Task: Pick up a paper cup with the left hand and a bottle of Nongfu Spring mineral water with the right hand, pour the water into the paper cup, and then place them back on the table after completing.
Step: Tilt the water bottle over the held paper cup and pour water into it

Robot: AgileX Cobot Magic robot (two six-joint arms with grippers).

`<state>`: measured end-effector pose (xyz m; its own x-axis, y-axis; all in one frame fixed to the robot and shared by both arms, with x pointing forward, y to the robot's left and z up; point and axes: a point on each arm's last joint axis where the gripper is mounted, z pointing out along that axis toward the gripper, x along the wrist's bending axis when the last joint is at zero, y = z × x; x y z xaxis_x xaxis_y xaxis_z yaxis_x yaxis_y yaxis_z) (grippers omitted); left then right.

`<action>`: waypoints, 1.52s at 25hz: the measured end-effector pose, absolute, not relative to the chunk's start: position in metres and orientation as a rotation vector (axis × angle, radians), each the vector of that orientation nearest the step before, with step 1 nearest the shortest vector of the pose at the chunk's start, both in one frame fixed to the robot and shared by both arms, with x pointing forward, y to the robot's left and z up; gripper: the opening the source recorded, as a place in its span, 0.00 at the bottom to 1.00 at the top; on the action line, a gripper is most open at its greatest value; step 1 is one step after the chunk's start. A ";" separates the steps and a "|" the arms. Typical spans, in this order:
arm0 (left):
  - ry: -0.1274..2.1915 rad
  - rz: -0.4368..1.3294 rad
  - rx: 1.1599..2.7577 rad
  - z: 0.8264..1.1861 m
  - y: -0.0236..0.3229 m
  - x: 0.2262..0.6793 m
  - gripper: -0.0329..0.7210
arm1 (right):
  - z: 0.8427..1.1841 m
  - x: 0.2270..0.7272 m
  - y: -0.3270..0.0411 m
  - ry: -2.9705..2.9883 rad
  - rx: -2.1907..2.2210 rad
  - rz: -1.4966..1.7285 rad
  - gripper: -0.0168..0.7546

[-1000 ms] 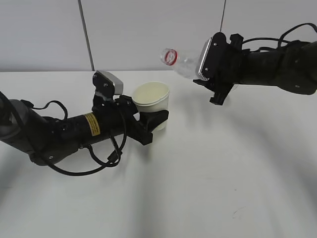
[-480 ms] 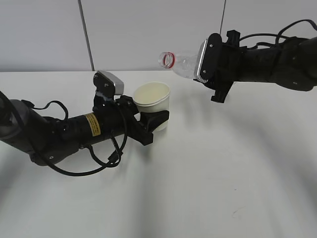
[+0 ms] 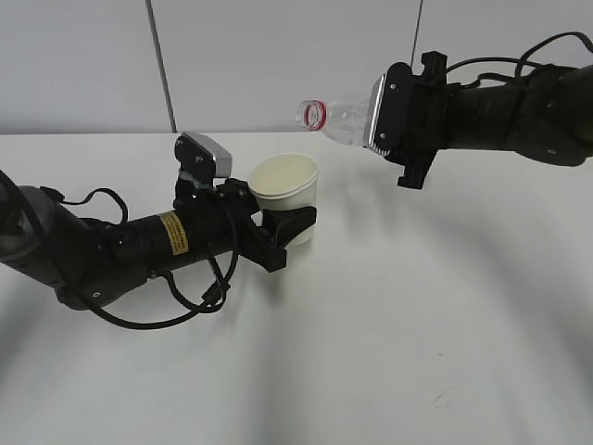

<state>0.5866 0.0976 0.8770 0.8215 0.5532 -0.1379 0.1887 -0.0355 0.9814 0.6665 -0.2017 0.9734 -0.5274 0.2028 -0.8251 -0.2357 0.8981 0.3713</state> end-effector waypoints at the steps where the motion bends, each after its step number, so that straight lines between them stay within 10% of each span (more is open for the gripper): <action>1: 0.599 0.323 1.607 0.877 0.098 0.587 0.60 | 0.973 0.666 -0.202 2.054 -0.030 0.545 0.60; 38: 0.618 0.327 1.638 0.874 0.099 0.587 0.60 | 0.974 0.665 -0.194 2.034 -0.184 0.475 0.60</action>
